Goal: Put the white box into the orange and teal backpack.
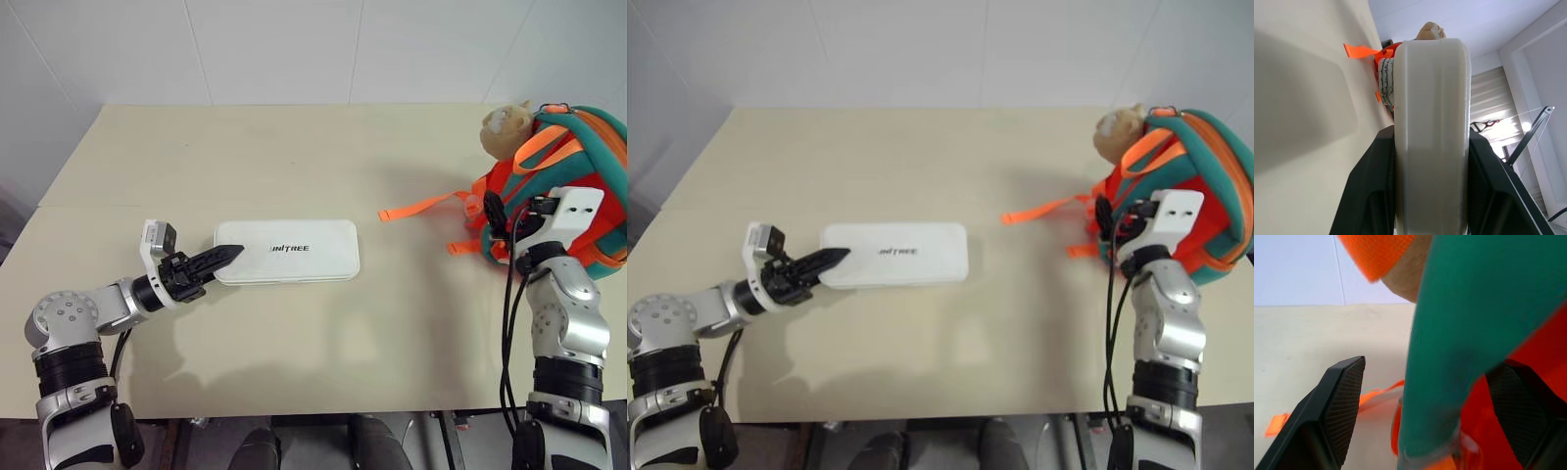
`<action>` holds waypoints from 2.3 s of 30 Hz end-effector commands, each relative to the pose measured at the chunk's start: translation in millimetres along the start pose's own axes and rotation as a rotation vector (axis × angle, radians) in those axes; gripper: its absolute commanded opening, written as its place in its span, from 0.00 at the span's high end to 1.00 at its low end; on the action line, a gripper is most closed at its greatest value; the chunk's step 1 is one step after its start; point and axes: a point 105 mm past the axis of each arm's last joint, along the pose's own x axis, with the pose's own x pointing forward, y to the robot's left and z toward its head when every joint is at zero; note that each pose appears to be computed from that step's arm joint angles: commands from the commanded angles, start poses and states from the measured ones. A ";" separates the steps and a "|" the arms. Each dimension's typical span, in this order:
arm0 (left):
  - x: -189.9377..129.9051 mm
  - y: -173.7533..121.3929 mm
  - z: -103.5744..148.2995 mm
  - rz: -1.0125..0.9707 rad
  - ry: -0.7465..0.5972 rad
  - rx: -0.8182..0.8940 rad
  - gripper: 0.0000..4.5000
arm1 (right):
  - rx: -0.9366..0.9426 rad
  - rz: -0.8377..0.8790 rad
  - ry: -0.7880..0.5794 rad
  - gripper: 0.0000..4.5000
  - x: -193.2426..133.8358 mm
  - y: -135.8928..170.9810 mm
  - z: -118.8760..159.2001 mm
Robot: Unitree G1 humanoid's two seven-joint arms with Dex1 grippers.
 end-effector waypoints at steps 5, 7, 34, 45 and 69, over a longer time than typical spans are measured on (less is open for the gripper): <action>-5.7 -14.6 3.7 -0.041 -0.025 0.046 0.70 | -0.042 -0.049 -0.074 0.00 2.5 -6.5 13.6; -5.9 -13.2 2.4 -0.036 -0.025 0.043 0.70 | -0.039 -0.062 -0.071 0.00 6.1 -5.7 10.6; -7.0 -14.9 7.3 -0.045 -0.056 0.060 0.70 | 0.043 0.095 -0.094 0.88 24.4 32.6 23.7; -11.2 -12.0 17.5 -0.020 -0.089 0.090 0.70 | 0.097 0.381 0.009 0.88 -3.2 76.0 32.4; -45.7 -10.9 56.2 0.048 -0.163 0.192 0.70 | 0.042 1.154 0.009 0.88 -94.0 188.4 98.6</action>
